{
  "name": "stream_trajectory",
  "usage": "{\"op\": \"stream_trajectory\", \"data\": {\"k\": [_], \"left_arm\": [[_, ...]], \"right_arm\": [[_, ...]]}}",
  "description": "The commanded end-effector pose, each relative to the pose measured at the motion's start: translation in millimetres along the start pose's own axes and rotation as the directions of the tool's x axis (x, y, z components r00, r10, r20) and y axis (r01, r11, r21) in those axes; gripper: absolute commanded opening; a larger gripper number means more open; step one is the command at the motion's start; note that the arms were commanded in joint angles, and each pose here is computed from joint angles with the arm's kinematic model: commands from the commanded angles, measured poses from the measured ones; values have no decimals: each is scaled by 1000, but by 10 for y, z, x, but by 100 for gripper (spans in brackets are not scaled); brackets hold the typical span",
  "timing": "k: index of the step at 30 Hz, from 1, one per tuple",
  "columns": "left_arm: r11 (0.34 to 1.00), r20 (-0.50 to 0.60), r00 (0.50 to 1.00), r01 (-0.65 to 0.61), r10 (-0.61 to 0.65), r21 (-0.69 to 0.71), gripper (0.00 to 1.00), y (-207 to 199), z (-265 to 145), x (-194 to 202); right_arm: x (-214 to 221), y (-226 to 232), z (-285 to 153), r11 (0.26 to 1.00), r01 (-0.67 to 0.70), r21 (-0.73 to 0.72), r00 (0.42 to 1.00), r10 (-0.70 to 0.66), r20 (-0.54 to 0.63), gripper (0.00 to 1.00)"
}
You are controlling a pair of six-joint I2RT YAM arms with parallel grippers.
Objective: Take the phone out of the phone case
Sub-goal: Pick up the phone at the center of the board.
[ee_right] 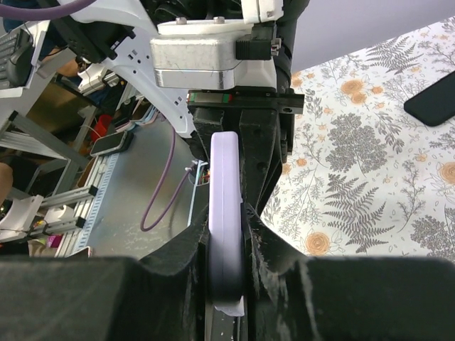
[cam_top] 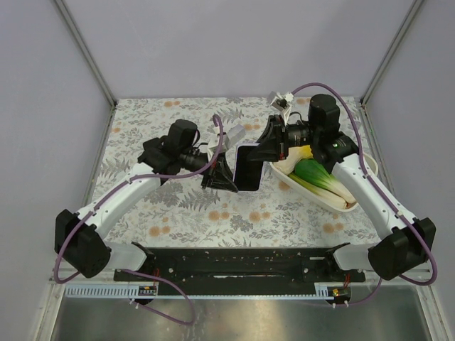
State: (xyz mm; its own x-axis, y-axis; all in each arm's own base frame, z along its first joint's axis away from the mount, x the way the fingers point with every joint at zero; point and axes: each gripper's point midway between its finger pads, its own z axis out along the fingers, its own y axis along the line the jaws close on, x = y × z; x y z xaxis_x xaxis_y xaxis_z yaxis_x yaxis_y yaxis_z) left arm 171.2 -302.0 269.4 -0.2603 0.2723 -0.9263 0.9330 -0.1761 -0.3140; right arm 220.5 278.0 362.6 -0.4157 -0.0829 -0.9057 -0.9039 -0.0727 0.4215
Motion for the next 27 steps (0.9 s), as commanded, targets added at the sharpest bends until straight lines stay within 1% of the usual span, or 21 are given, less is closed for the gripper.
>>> {"op": "stream_trajectory", "data": {"k": [1,6,12,16,17,23,27], "left_arm": [[984,3,985,-171,171,43,0,-115,-41,-118],[974,-22,976,-216,218,68,0,-184,-46,-55],[951,-63,953,-288,296,117,0,-296,82,2],[933,-76,937,-328,342,147,0,-323,174,38],[930,-84,933,-335,350,153,0,-326,189,55],[902,-118,903,-389,414,185,0,-366,303,78],[898,-139,894,-401,427,179,0,-316,344,68]], "right_arm": [[-128,184,-54,999,43,-29,999,-43,15,0],[-112,146,-41,999,25,-35,1000,-25,9,0],[-86,120,-10,998,-7,-59,1000,8,4,0],[-61,130,-9,997,-32,-72,999,32,-2,0],[-84,132,-5,997,-9,-79,1000,9,5,0],[-62,148,4,994,-28,-105,1000,29,7,0],[-47,146,11,993,-33,-110,999,34,10,0]]}}
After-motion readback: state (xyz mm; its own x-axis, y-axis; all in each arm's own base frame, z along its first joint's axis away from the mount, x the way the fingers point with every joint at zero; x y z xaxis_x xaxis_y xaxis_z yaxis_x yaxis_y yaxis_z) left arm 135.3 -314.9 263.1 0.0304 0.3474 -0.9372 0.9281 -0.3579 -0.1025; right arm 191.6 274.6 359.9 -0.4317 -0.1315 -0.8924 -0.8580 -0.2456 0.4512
